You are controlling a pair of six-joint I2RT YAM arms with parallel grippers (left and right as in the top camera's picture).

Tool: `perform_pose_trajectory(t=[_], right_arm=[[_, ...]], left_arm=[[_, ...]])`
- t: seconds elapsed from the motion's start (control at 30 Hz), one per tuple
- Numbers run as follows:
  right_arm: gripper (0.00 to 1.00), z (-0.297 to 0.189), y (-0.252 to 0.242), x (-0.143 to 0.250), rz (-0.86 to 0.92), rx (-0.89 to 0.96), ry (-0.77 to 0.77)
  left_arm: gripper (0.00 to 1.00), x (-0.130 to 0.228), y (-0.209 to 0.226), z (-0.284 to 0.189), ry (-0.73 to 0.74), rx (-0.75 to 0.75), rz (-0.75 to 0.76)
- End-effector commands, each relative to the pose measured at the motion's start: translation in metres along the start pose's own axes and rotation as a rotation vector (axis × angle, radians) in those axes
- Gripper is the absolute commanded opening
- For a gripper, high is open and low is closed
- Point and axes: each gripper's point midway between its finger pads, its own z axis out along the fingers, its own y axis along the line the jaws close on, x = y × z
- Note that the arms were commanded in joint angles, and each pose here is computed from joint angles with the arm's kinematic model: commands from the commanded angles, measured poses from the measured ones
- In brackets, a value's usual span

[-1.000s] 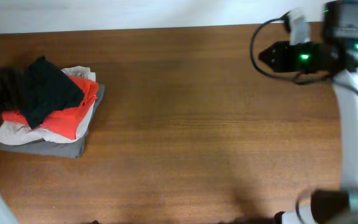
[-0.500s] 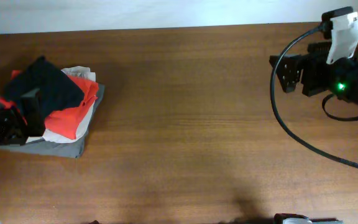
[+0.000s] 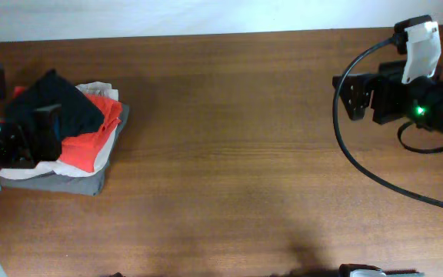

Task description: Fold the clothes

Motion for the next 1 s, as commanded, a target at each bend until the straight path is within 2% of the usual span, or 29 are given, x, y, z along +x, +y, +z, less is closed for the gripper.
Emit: perform_pose_trajectory(t=[0.0, 0.1, 0.2, 0.5, 0.7, 0.83, 0.97], right_arm=[[0.99, 0.0, 0.004, 0.008, 0.116, -0.021, 0.033], [0.99, -0.002, 0.006, 0.03, 0.203, -0.021, 0.119], [0.99, -0.008, -0.002, 0.029, 0.196, 0.024, 0.097], [0.99, -0.065, 0.016, 0.02, -0.186, 0.084, -0.053], [0.99, -0.083, 0.01, 0.03, -0.261, 0.207, -0.118], [0.99, -0.075, 0.008, 0.054, -0.292, 0.222, -0.173], [0.99, -0.053, 0.002, 0.097, -0.28, 0.228, -0.218]], left_arm=[[0.99, 0.005, -0.003, 0.002, 0.019, 0.023, -0.001], [0.99, 0.006, -0.003, 0.002, 0.022, 0.024, -0.003], [0.99, 0.006, -0.003, 0.002, 0.022, 0.024, -0.003], [0.99, 0.006, -0.003, 0.002, 0.022, 0.024, -0.003], [0.99, 0.006, -0.003, 0.002, 0.022, 0.024, -0.003], [0.99, 0.006, -0.003, 0.002, 0.022, 0.024, -0.003], [0.99, 0.005, -0.004, 0.002, 0.022, 0.024, -0.003]])
